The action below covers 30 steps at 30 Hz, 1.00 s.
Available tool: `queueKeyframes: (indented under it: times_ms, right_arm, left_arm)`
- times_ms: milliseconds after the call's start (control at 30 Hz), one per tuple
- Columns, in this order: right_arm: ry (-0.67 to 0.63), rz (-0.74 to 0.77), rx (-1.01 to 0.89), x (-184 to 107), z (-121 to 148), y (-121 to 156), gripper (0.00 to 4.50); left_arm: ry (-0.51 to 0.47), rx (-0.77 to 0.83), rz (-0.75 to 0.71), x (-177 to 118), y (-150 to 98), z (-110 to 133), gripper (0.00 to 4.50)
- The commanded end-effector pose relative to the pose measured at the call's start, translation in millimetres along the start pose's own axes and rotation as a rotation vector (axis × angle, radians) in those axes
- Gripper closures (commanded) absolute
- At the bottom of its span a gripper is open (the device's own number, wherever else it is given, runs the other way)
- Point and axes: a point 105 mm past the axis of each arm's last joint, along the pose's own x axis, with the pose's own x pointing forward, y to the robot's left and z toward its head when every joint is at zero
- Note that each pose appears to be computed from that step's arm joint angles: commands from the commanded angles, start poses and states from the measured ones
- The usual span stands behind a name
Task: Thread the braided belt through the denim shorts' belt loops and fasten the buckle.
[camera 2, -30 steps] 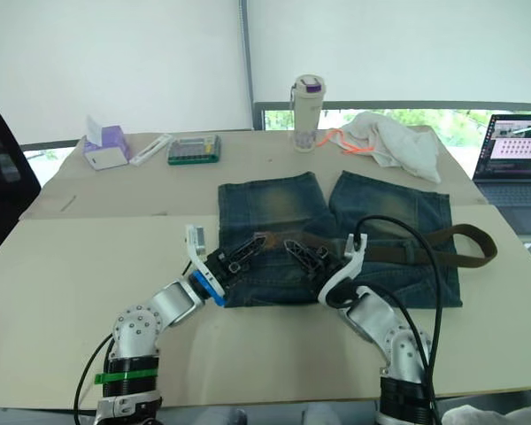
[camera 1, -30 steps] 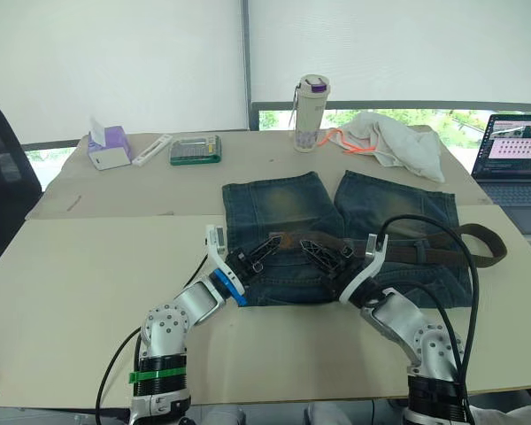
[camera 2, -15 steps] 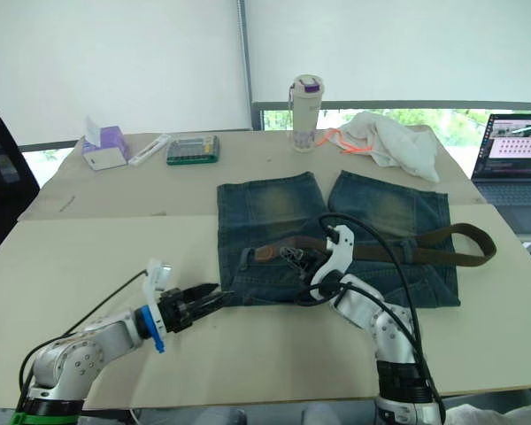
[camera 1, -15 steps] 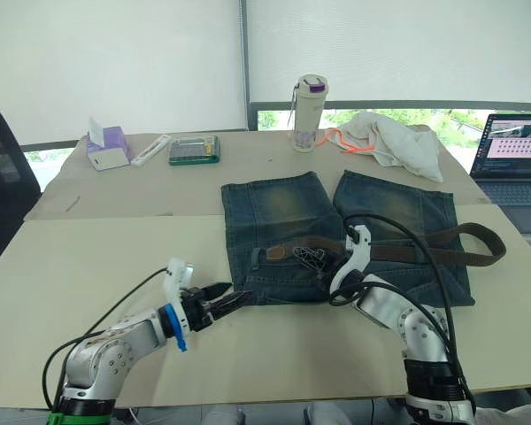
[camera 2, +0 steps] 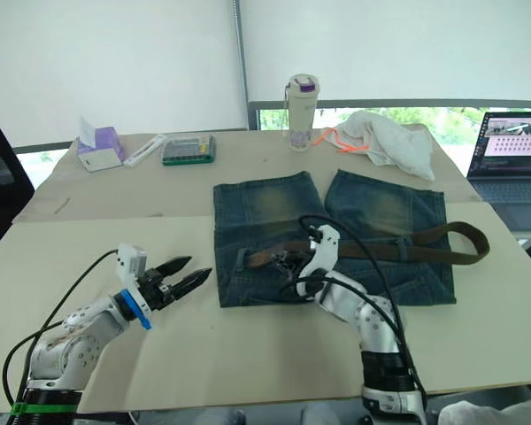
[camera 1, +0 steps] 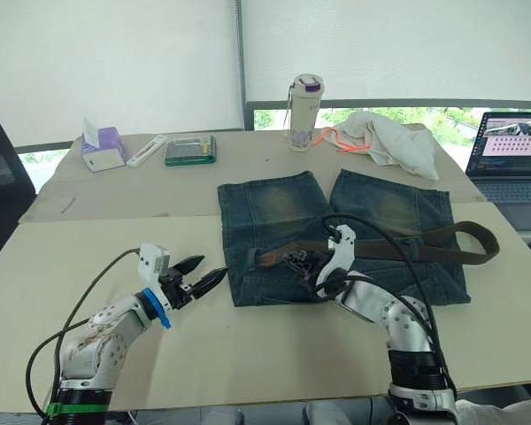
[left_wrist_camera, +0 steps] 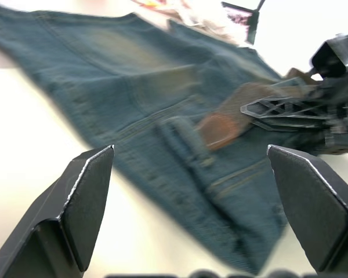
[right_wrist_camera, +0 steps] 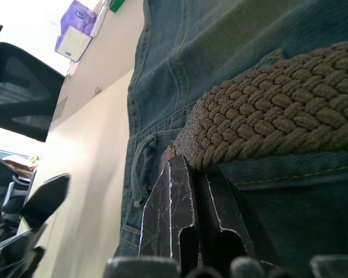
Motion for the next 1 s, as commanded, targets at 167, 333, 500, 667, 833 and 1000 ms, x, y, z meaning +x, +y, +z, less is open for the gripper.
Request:
queueKeyframes:
  times_ms: [167, 333, 500, 667, 833, 1000]
  right_arm:
    - [0.050, 0.110, 0.017, 16.8, -7.6, 28.6, 4.50]
    - [0.082, 0.147, 0.027, 24.1, -13.3, 37.4, 4.50]
    - [0.125, 0.153, 0.010, 32.4, -21.9, 38.2, 4.50]
    - [0.142, 0.174, -0.021, 42.8, -32.6, 42.4, 4.50]
    - [0.072, 0.257, 0.079, 54.6, -25.5, 59.8, 4.50]
    - [0.040, 0.295, 0.235, 63.6, -11.2, 71.2, 4.50]
  left_arm:
    - [-0.065, 0.040, 0.047, 8.8, 3.2, 7.1, 0.04]
    - [-0.052, 0.046, 0.049, 8.9, 2.9, 2.7, 0.04]
    - [-0.063, 0.031, 0.053, 10.2, 2.4, 2.6, 0.04]
    - [-0.099, -0.028, 0.067, 14.1, 0.5, 2.7, 0.04]
    - [-0.131, -0.108, 0.100, 17.4, 1.7, 3.8, 0.04]
    - [-0.204, -0.276, 0.125, 21.0, 5.7, 13.9, 0.04]
